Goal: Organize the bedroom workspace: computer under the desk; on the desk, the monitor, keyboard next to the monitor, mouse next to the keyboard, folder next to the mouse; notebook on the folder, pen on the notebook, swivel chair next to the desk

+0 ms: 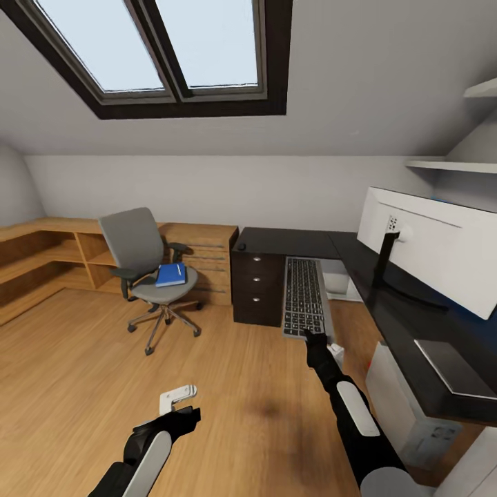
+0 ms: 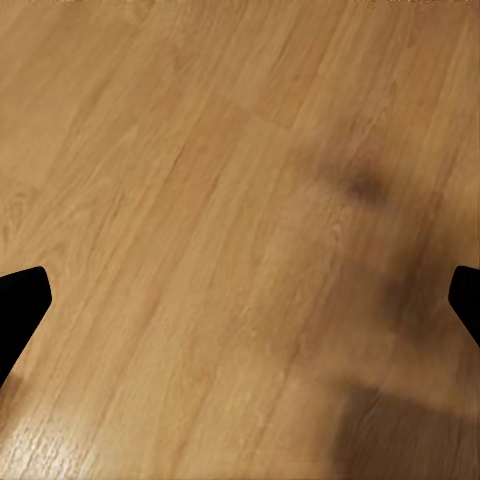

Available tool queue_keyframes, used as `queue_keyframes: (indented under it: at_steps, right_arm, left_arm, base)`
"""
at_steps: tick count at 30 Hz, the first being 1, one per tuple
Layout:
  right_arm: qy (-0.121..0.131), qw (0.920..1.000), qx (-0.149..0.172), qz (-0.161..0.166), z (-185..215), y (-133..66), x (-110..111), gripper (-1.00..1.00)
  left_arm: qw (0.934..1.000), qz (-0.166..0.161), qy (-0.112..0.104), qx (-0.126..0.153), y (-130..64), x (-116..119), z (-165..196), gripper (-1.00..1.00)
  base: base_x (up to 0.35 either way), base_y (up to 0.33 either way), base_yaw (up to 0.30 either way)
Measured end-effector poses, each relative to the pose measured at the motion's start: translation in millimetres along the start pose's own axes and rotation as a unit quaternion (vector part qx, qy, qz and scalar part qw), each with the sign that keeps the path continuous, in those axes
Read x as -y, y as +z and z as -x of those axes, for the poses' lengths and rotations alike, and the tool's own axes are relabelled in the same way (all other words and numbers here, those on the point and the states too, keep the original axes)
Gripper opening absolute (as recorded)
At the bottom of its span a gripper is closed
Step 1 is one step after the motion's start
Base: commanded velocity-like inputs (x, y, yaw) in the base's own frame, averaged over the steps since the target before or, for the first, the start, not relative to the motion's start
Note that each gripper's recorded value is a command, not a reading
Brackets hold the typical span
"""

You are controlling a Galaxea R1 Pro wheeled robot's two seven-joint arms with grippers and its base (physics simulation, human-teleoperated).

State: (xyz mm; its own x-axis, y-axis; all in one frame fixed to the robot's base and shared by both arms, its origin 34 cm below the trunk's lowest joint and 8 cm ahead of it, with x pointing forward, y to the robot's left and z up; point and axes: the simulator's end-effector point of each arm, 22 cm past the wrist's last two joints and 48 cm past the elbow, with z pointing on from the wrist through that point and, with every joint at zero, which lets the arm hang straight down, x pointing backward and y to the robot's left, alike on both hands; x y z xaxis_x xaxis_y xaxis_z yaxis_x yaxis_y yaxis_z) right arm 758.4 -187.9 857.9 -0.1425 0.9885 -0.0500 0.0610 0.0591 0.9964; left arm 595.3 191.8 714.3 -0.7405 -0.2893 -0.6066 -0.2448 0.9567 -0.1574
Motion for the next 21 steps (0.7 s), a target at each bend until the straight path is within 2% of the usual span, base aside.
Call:
queue_keyframes:
  at_steps: [3,6,21]
  right_arm:
    - [-0.011,0.9999,-0.002,0.002,-0.3,-0.5,-5.1,-1.0]
    - [-0.011,0.9999,-0.001,0.001,0.1,-0.8,-9.7,-1.0]
    - [-0.013,0.9999,0.005,-0.003,3.8,-2.3,-30.8,-1.0]
  left_arm:
    - [1.0,0.0,0.0,0.0,-3.9,0.8,3.4,1.0]
    - [1.0,0.003,0.002,-0.006,-5.4,-0.1,1.6,1.0]
    - [0.9998,0.008,0.004,-0.015,-20.7,1.3,9.1,1.0]
  base:
    - [0.123,0.0,0.0]
    - [0.216,0.0,0.0]
    - [0.317,0.0,0.0]
